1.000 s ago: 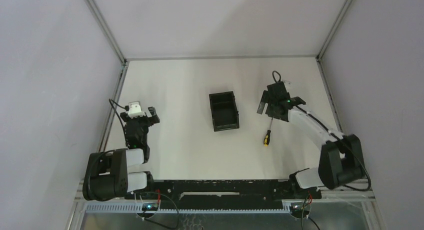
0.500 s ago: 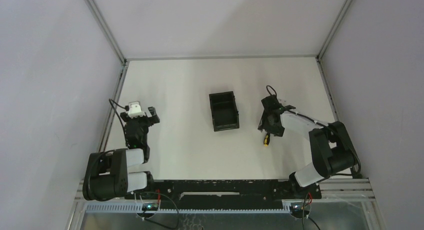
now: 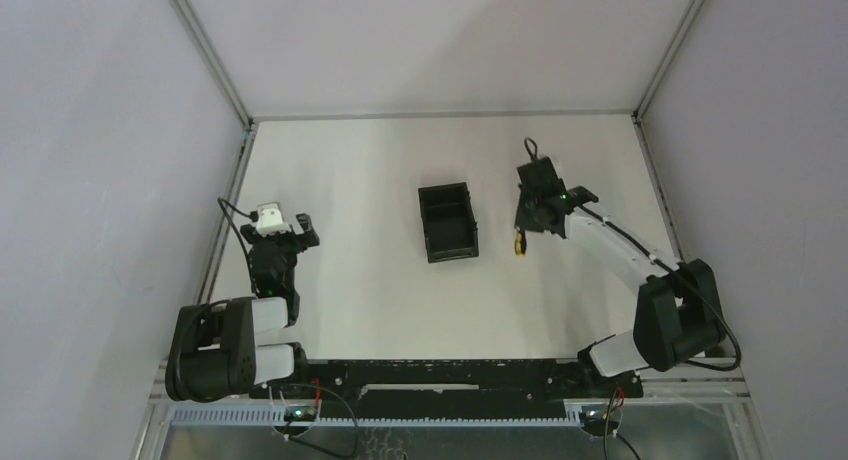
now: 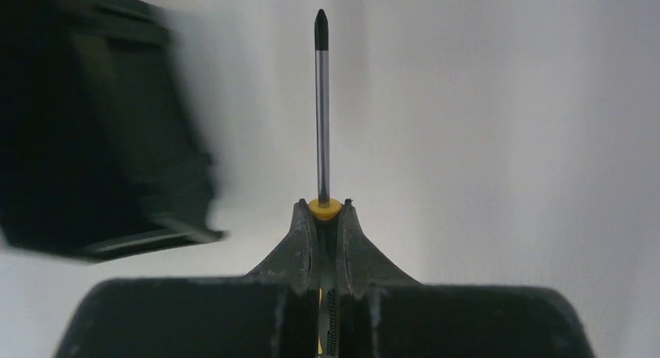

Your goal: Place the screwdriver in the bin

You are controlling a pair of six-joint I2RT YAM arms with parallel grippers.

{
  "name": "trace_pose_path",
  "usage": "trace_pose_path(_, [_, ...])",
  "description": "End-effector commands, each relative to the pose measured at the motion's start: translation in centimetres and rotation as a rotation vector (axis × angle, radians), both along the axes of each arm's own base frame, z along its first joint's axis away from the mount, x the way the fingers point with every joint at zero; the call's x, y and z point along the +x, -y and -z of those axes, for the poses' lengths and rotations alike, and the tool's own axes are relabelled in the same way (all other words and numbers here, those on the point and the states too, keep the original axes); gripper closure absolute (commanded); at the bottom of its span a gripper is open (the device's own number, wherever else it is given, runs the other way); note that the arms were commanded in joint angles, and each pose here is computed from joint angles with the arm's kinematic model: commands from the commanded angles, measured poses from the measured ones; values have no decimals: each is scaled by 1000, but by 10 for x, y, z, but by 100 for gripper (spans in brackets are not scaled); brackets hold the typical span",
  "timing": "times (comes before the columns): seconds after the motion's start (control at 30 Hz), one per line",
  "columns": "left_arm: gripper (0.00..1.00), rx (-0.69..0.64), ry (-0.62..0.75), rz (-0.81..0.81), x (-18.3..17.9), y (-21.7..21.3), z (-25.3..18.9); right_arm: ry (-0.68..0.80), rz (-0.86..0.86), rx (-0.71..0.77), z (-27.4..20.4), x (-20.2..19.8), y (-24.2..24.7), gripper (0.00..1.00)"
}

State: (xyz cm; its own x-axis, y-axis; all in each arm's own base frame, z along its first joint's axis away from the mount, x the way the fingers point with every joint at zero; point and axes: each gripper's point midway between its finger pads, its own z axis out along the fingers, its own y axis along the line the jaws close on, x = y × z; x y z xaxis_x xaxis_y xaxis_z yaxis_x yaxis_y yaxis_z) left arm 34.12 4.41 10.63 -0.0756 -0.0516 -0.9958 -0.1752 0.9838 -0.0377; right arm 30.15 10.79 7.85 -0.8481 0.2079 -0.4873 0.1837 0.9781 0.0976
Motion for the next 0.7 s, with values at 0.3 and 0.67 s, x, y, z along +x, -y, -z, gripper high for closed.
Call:
trace_pose_path(0.3, [0,25,86,-7,13,-3,-31,363,-736,-38,-110,43,-152,100])
trace_pose_path(0.67, [0,25,85,-6,12,-3,-30,252,-789,-166,-50,66,-181,95])
